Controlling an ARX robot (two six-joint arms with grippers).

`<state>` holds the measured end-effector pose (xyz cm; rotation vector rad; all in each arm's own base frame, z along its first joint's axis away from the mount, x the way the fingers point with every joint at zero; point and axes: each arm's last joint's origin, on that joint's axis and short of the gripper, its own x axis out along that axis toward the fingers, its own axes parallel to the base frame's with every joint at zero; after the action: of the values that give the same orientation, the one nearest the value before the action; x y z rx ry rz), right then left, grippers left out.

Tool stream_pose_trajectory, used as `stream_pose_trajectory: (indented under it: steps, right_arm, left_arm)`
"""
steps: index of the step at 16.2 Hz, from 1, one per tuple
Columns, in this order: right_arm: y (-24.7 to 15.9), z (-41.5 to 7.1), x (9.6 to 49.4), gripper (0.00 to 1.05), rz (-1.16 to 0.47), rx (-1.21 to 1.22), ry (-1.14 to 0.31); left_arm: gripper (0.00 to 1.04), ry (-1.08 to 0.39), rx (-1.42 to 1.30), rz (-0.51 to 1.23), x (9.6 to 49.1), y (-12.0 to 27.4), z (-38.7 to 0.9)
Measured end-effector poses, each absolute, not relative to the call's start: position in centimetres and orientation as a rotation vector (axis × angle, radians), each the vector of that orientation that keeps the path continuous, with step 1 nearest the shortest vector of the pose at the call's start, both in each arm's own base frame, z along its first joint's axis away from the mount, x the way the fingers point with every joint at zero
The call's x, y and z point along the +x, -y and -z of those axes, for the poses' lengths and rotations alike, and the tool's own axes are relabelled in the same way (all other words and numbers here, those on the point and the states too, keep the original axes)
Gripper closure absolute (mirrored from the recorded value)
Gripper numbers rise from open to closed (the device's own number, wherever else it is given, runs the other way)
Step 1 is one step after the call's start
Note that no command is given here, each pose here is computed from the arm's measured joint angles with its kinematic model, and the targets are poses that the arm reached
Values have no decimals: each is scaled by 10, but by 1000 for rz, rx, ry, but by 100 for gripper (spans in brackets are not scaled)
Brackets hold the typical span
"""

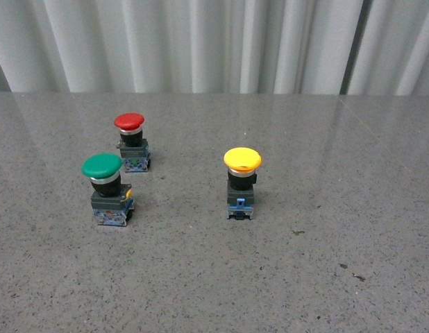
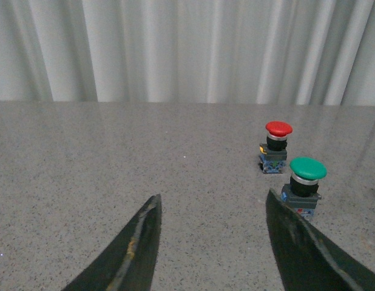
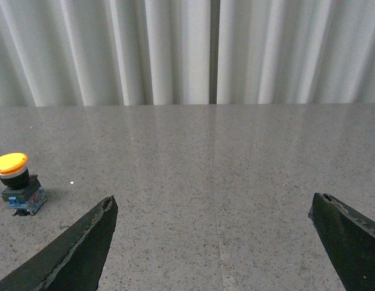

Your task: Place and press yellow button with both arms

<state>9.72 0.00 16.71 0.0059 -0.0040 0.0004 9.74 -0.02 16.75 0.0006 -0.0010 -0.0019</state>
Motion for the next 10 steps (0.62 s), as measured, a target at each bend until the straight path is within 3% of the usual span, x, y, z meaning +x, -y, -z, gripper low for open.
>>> stream_pose_trajectory:
  steps: [4,5,7,10]
  right_arm:
    - [0,-166,97,6,-7,13,-8]
    - [-2,-166,100,6,-72,82,-89]
    - [-11,-199,121,6,-183,225,-62]
    - [-40,-242,170,6,-321,258,7]
  left_arm:
    - [11,1,0,2,97,0,-167]
    - [6,1,1,2,97,0,-167]
    - [7,1,1,2,97,0,-167]
    - [7,1,1,2,97,0,-168]
